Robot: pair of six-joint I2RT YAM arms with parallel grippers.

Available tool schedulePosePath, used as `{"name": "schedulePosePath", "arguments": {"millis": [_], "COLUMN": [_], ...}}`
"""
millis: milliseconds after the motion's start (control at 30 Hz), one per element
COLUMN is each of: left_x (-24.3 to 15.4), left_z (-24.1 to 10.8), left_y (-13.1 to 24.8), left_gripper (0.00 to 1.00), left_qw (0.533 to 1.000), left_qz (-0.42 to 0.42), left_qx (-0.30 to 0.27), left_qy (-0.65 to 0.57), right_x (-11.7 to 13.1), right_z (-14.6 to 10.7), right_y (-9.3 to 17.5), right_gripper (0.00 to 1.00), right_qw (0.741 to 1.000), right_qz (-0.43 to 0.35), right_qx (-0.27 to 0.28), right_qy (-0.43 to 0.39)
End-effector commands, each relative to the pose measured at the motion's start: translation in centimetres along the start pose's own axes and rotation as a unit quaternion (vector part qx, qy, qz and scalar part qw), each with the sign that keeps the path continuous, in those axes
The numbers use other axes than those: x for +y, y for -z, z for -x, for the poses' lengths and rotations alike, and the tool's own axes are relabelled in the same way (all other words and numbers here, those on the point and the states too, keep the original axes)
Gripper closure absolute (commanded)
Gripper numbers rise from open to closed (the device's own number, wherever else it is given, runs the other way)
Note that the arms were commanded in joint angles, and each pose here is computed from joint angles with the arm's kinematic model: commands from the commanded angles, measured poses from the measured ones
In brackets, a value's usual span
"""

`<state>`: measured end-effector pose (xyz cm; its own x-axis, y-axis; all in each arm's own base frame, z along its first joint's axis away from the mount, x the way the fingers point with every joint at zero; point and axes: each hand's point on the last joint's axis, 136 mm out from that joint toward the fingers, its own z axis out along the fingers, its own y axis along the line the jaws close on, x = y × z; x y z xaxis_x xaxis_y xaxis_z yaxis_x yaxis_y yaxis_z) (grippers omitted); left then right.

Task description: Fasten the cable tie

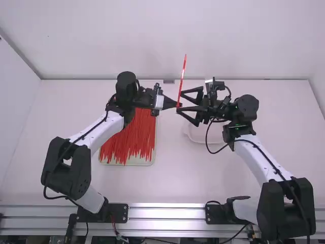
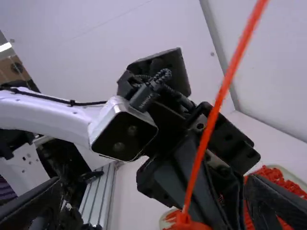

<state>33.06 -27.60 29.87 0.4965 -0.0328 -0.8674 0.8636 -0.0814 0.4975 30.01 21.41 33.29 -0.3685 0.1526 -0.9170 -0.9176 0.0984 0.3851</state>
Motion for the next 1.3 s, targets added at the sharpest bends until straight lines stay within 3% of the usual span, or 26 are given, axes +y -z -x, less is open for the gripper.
{"name": "schedulePosePath", "arguments": {"millis": [0, 300, 433, 467, 600, 767, 833, 867, 1067, 1233, 1267], "left_x": [-0.9, -0.8, -0.7, -0.7, -0.7, -1.0, -1.0, -1.0, -0.9, -0.1, 0.9], "left_z": [1.3, 1.4, 1.5, 1.5, 2.0, 2.3, 2.3, 2.2, 1.8, 1.2, 0.6], "left_y": [-0.1, -0.7, -0.7, -0.7, -1.0, -1.6, -1.6, -1.5, -1.6, -1.8, -1.6], "left_gripper": [0.98, 0.97, 0.98, 0.98, 0.97, 0.98, 0.98, 0.97, 0.97, 0.91, 0.01], "left_qw": [0.999, 0.999, 0.999, 0.999, 0.999, 0.998, 0.998, 0.998, 0.999, 0.998, 0.996], "left_qz": [-0.04, -0.033, -0.033, -0.033, -0.035, -0.041, -0.042, -0.041, -0.034, -0.009, 0.019], "left_qx": [-0.028, -0.024, -0.024, -0.024, -0.029, -0.034, -0.034, -0.033, -0.027, -0.011, 0.002], "left_qy": [-0.007, 0.011, 0.012, 0.012, 0.021, 0.015, 0.018, 0.02, 0.032, 0.056, 0.088], "right_x": [0.5, 0.8, 0.7, 0.7, 1.0, 0.8, 0.9, 0.8, 0.8, 0.7, 0.4], "right_z": [0.1, 0.0, 0.0, 0.0, -0.2, -0.4, -0.4, -0.4, -0.4, -0.3, -0.1], "right_y": [-0.2, -0.5, -0.5, -0.5, -0.5, -0.5, -0.5, -0.5, -0.5, -0.3, 0.1], "right_gripper": [0.0, 0.16, 0.5, 0.5, 0.76, 0.82, 0.97, 1.0, 1.0, 1.0, 1.0], "right_qw": [1.0, 1.0, 1.0, 1.0, 1.0, 1.0, 1.0, 1.0, 1.0, 1.0, 1.0], "right_qz": [0.004, 0.008, 0.008, 0.008, 0.016, 0.013, 0.013, 0.012, 0.012, 0.011, 0.004], "right_qx": [-0.002, -0.002, -0.001, -0.001, 0.006, 0.008, 0.008, 0.008, 0.008, 0.007, 0.005], "right_qy": [0.004, 0.007, 0.006, 0.006, 0.007, -0.005, -0.003, -0.005, -0.005, -0.004, -0.004]}}
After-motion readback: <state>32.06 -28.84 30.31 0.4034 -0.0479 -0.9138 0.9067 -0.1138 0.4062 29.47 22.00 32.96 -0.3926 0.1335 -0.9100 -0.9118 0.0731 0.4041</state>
